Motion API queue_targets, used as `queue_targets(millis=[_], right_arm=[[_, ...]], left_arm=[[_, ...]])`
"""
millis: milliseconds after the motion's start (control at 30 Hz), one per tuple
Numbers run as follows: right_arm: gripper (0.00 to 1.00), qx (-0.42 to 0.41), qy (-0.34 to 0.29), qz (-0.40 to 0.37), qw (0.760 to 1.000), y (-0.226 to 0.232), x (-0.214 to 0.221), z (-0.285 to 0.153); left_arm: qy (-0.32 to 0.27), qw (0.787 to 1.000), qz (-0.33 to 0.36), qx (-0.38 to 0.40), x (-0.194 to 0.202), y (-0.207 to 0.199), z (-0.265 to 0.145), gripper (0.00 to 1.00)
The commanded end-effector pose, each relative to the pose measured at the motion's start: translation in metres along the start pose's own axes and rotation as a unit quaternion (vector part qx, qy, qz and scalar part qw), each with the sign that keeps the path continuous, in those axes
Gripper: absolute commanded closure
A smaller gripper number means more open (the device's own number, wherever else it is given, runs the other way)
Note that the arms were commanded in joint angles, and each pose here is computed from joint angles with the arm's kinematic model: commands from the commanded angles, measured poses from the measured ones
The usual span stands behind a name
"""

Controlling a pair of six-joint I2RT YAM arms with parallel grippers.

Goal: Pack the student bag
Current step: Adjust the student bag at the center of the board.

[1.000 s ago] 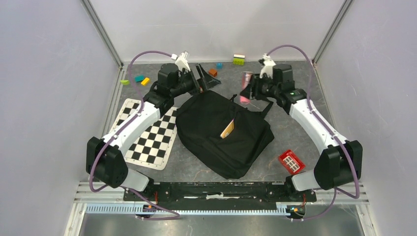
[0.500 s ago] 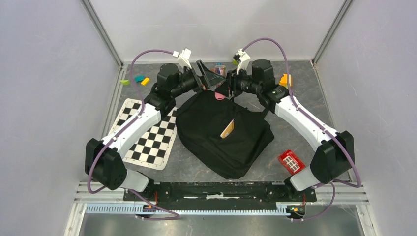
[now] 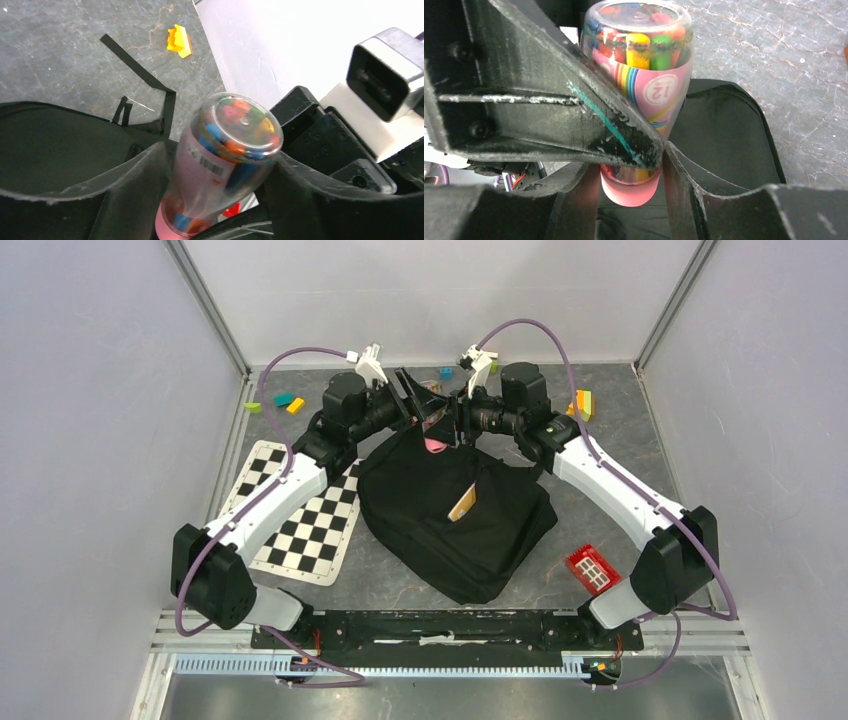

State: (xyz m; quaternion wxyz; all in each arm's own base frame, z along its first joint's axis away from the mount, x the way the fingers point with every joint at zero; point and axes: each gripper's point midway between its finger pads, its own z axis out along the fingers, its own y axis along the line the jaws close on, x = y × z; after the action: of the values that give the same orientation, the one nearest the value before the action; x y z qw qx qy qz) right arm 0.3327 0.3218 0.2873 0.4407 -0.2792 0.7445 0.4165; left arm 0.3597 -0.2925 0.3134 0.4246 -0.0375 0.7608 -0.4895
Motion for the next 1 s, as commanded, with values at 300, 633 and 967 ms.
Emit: queue_targets(millis=[300,633,967], right_arm=[[0.24,0.003,-0.063,-0.073,0.995,0.009,-0.054,-0.011],[0.11,0.079,-0.027,-0.076,0.994,-0.034,-0.046,-0.035],[0.1,0.362,0.169,-0.107,0.91,-0.092,0.047,-0.093]], left_arm=[[0.004,0.999,0.04,0.026,-0.002,-0.019,-0.018,0.87],[0.094,0.983,0.128,-0.09,0.024,0.033,-0.041,0.88],[0.116,0.975,0.115,-0.15,0.048,0.067,-0.063,0.87]])
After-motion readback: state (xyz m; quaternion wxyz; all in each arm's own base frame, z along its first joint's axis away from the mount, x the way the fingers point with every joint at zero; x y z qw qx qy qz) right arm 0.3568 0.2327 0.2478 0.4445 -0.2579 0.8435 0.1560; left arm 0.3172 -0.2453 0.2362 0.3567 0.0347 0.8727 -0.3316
